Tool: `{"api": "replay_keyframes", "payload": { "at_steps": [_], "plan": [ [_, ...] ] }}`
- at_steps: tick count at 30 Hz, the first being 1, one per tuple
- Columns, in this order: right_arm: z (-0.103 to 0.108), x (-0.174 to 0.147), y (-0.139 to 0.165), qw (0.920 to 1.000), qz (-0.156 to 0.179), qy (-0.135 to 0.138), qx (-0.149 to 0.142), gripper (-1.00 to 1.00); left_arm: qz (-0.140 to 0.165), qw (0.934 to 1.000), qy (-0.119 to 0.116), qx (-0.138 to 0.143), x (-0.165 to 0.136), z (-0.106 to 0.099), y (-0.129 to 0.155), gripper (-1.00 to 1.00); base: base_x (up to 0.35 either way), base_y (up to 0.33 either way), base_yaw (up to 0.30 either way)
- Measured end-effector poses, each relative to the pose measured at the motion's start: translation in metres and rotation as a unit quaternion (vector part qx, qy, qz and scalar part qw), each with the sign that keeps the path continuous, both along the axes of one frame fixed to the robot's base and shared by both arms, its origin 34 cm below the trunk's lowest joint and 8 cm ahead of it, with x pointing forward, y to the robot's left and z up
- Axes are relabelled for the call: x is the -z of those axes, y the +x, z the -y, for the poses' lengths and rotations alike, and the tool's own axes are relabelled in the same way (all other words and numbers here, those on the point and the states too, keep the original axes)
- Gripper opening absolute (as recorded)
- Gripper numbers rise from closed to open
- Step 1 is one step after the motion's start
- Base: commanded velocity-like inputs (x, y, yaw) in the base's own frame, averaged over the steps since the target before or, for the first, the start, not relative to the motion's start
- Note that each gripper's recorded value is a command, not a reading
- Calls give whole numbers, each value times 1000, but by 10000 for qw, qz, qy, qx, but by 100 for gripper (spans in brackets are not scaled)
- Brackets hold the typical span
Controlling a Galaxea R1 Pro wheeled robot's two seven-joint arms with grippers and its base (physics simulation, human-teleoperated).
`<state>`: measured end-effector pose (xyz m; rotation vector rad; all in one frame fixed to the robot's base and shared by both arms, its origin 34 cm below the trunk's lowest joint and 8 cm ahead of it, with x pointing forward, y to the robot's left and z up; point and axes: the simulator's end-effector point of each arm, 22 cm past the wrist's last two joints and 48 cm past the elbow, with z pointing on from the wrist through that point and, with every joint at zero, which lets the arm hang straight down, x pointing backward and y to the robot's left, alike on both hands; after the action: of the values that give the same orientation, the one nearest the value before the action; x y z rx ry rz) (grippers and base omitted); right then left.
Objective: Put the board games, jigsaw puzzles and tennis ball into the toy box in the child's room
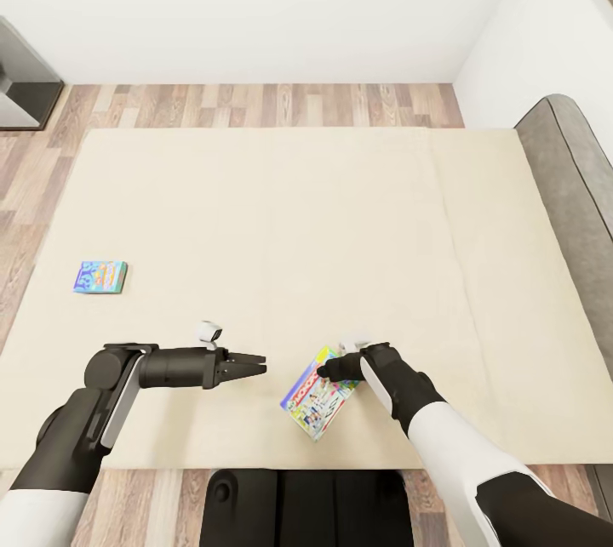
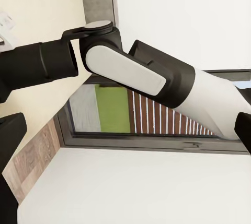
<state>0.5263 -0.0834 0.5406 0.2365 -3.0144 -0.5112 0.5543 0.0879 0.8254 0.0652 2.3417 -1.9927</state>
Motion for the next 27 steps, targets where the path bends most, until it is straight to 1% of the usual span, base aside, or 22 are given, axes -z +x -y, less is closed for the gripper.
{"api": "replay_keyframes", "payload": {
  "at_steps": [27],
  "plan": [
    [0, 0, 0, 10000, 2, -1, -8, 100, 0, 10000, -4, 0, 0, 0, 0, 100, 0, 13, 0]
  ]
}}
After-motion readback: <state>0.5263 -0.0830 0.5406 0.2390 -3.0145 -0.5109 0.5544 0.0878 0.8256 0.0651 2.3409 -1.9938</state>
